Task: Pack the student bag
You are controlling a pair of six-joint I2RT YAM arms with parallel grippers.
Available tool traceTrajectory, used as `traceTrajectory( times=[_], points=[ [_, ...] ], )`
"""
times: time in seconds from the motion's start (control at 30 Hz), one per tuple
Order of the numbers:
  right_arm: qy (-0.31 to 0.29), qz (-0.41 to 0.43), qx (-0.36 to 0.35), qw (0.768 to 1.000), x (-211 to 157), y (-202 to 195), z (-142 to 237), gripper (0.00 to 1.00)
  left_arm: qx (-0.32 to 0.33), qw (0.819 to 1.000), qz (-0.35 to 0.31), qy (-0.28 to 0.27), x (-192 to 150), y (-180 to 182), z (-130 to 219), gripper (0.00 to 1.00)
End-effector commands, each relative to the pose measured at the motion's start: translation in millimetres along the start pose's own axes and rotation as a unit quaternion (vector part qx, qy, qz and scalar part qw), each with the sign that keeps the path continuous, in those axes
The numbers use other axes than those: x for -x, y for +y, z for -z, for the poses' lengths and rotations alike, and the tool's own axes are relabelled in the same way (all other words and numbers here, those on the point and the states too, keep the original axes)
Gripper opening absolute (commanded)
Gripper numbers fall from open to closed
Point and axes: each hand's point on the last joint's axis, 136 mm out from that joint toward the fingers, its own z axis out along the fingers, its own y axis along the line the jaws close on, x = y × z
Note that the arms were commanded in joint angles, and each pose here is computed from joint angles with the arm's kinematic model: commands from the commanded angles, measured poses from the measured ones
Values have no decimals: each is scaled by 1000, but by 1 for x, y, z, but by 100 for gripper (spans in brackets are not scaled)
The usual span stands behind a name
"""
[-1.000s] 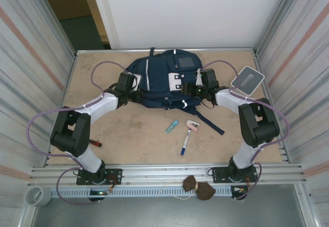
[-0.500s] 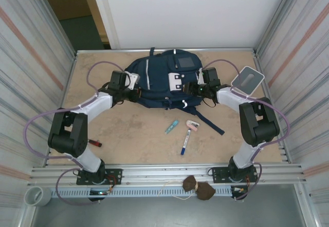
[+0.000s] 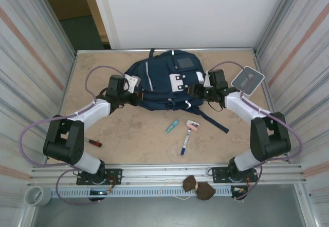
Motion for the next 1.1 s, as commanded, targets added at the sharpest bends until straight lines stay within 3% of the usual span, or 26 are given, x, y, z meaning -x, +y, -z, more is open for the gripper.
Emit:
traceTrajectory(
  times=[0.0, 0.17, 0.47, 0.63, 0.87, 1.07],
  points=[
    [28, -44, -34, 998, -24, -22, -2, 60, -23, 999, -33, -29, 13, -17, 6, 0],
    [32, -65, -56, 996, -16, -39, -25, 58, -25, 997, -65, -28, 13, -27, 3, 0],
    [-11, -82, -97, 992, 65, -73, -58, 51, -82, 988, -131, -18, 11, -75, -11, 0],
    [-29, -85, -83, 993, 94, -70, -46, 52, -100, 984, -148, 0, 13, -99, -27, 0],
    [-7, -75, -6, 997, 41, -20, -15, 60, -88, 987, -132, -3, 16, -96, -35, 0],
    [35, -49, 24, 998, -16, 25, -20, 65, -74, 988, -136, -8, 12, -91, -33, 0]
  ],
)
